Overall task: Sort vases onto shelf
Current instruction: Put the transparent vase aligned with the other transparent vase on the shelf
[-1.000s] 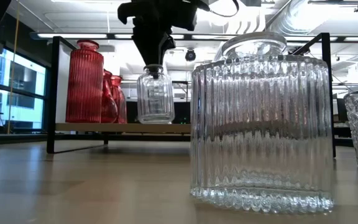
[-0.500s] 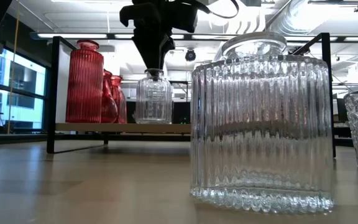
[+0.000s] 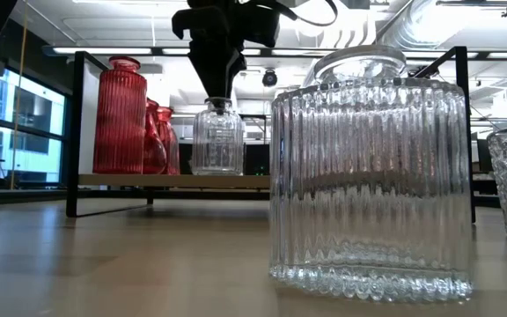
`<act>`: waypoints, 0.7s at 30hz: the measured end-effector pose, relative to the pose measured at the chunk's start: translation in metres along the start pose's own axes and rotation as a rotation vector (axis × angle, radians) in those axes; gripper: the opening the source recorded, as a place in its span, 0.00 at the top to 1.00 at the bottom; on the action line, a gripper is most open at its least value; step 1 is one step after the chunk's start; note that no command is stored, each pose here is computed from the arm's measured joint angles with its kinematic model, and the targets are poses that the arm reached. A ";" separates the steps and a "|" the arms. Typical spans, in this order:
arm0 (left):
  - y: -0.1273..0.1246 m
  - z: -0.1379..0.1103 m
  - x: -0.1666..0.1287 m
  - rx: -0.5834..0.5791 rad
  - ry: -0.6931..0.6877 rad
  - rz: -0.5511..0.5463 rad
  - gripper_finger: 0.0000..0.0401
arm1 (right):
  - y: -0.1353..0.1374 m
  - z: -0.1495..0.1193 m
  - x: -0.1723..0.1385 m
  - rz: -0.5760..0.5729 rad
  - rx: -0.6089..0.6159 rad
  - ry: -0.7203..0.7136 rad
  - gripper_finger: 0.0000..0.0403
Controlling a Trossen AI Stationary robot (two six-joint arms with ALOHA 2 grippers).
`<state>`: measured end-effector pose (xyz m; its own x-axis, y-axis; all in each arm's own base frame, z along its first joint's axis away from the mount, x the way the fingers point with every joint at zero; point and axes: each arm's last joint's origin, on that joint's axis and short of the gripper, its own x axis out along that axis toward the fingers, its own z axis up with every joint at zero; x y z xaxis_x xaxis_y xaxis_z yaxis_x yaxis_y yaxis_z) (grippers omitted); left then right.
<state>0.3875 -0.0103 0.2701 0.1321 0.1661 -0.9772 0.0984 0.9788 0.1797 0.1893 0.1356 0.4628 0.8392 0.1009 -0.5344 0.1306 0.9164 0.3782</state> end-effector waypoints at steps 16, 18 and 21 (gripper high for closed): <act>0.003 0.000 0.000 -0.002 0.005 0.093 0.79 | 0.005 -0.004 -0.003 0.021 -0.011 0.003 1.00; 0.004 0.000 0.000 -0.004 0.006 0.093 0.79 | 0.006 -0.005 -0.003 0.023 -0.013 0.003 1.00; 0.005 0.000 0.000 -0.007 0.007 0.100 0.79 | 0.006 -0.005 -0.004 0.025 -0.015 0.003 1.00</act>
<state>0.3878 -0.0049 0.2708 0.1337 0.2634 -0.9554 0.0781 0.9582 0.2751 0.1842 0.1429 0.4632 0.8403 0.1254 -0.5275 0.1013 0.9194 0.3800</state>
